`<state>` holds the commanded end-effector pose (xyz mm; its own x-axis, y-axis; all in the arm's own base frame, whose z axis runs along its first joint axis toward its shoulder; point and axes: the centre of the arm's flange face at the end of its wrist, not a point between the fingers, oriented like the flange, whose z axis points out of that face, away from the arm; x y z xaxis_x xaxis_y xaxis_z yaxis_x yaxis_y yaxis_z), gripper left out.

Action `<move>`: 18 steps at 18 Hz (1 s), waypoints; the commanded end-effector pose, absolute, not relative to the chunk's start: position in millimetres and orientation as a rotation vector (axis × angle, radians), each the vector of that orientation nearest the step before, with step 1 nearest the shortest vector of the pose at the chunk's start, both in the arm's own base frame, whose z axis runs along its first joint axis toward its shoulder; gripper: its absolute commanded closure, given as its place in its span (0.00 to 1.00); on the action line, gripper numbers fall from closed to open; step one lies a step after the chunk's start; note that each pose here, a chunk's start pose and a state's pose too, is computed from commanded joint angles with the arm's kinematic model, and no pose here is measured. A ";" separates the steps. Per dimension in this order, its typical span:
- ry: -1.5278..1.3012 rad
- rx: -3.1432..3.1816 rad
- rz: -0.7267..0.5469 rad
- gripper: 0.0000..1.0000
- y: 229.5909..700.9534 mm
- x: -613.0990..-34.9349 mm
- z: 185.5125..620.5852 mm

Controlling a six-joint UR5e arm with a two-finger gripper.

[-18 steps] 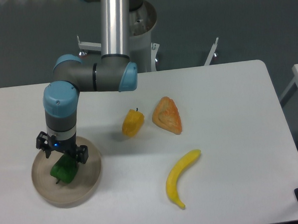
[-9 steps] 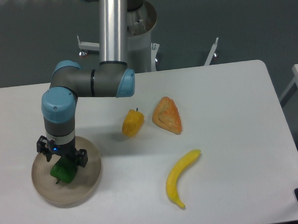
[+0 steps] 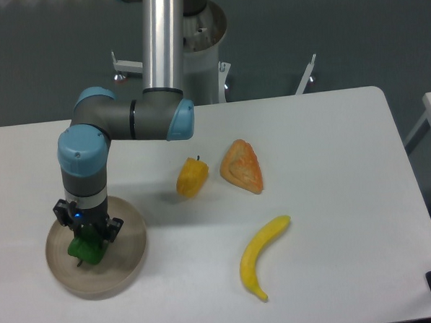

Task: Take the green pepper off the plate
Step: 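Lower the gripper onto the green pepper and close on it, then lift the green pepper off the plate and carry it toward the banana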

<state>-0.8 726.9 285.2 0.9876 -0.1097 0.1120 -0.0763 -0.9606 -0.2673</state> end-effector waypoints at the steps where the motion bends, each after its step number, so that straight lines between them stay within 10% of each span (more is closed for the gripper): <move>1: 0.129 -2.861 -0.181 0.71 727.3 -5.1 293.8; 18: 0.580 -2.854 0.018 0.72 656.1 -323.2 386.5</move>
<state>-323.2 656.1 386.5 0.9216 -0.3840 -0.0571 -0.3868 -0.8955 -0.2203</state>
